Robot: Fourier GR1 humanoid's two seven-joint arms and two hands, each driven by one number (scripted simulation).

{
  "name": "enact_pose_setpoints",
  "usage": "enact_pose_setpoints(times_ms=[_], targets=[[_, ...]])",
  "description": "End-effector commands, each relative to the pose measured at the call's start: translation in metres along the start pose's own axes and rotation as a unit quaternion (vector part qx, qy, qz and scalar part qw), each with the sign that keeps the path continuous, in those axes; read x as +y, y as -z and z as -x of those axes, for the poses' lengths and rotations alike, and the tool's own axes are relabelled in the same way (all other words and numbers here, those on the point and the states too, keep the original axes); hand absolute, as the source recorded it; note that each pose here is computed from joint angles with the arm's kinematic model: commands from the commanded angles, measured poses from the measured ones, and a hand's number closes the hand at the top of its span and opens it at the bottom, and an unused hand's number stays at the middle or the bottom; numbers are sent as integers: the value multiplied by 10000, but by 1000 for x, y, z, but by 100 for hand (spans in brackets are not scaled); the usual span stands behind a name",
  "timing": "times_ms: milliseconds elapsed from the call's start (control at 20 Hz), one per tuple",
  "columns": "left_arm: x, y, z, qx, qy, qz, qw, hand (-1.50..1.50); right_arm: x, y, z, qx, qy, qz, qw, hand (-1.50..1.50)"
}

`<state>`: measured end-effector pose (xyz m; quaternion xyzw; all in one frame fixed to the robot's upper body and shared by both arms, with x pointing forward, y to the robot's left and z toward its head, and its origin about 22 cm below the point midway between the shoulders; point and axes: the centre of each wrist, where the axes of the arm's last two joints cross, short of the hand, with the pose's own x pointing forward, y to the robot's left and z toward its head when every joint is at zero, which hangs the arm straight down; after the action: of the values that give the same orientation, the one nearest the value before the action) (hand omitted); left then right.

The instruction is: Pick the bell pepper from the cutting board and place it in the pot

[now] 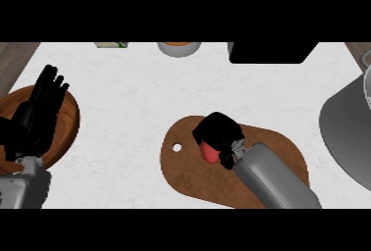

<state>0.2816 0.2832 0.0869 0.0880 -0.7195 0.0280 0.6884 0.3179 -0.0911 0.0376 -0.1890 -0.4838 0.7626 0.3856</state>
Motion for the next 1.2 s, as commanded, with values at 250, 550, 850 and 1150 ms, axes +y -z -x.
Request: enact_pose_setpoints(times_ms=[250,550,850,1150], targets=[[5,-3,9,100,-26,-263,9996,0,50,-38,-6,1355,1977,597,9690,150],[2,-16,6,32,37,-212,9998,0,51,-111,-32,1975,2604,1518,9328,150],[14,-11,8,4,44,-164,9999,0,-1,-166,-35,2588,2749,3675,8500,150],[-2,-1,9,148,63,-159,9997,0,-23,-229,-38,3083,2534,4977,7701,150]])
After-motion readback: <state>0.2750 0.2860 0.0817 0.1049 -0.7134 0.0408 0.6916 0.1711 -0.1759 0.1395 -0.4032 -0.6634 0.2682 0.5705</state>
